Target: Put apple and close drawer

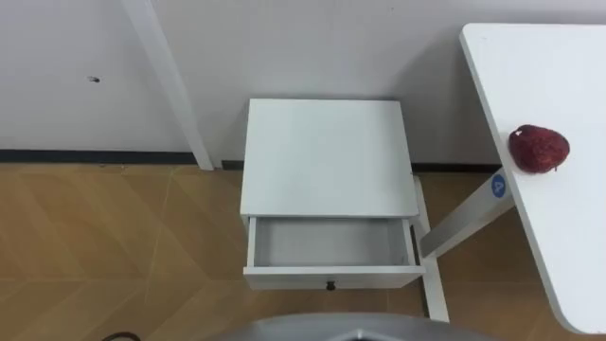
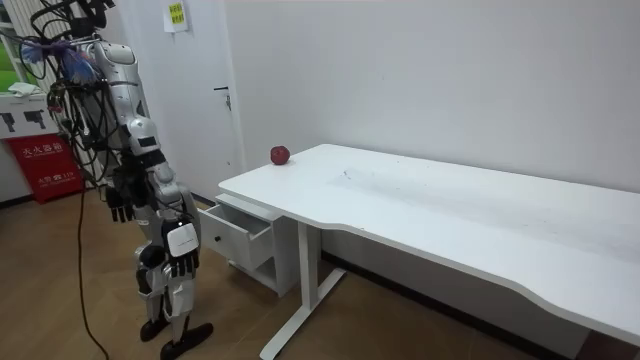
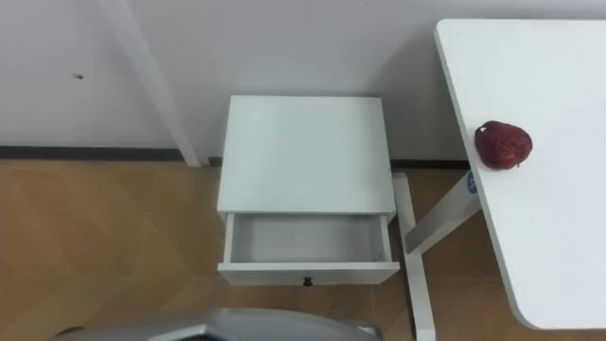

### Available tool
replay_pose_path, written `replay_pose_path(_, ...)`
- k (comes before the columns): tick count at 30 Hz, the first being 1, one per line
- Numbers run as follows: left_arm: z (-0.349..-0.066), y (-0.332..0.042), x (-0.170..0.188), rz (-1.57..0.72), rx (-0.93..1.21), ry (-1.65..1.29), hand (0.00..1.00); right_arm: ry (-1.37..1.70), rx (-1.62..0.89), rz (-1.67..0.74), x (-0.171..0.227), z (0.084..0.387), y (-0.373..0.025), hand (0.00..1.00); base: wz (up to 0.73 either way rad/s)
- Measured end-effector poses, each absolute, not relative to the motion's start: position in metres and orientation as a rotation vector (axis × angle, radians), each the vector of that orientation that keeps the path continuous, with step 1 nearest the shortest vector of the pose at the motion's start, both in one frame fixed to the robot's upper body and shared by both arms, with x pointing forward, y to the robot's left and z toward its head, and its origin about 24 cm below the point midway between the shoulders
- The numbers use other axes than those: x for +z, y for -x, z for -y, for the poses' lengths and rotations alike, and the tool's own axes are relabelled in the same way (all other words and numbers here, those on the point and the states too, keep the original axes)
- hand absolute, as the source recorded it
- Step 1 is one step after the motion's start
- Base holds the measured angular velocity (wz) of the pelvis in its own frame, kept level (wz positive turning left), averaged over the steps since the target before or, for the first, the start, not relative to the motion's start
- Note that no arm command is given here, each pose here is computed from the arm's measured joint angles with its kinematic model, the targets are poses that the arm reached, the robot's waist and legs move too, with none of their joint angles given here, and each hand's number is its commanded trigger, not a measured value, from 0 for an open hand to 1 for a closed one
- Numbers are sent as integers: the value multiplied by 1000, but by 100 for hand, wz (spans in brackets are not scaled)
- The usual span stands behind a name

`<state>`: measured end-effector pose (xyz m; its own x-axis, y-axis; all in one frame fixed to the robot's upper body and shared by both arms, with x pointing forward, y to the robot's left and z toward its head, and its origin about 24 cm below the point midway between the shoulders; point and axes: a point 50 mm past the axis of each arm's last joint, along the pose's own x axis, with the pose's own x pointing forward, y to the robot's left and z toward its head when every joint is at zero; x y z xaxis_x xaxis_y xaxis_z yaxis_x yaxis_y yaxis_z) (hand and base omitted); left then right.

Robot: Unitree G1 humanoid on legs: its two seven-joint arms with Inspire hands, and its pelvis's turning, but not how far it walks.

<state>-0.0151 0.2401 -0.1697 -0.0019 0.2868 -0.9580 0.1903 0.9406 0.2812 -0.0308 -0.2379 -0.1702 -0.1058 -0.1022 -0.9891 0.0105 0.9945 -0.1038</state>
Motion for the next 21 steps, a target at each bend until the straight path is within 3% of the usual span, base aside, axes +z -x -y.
replay_pose_path(6,-240,13,-170,-1577,79,-381,0,51,-164,-1662,-170,239,30,0,-1)
replay_pose_path(12,-240,9,-170,-1556,93,-391,0,-157,-427,-1614,-170,239,36,0,1)
replay_pose_path(16,-243,9,-169,-1539,133,-385,0,-509,-838,-1519,-168,235,58,0,-3)
replay_pose_path(21,-248,11,-167,-1502,217,-351,0,-867,-1269,-1119,-164,256,36,0,-16)
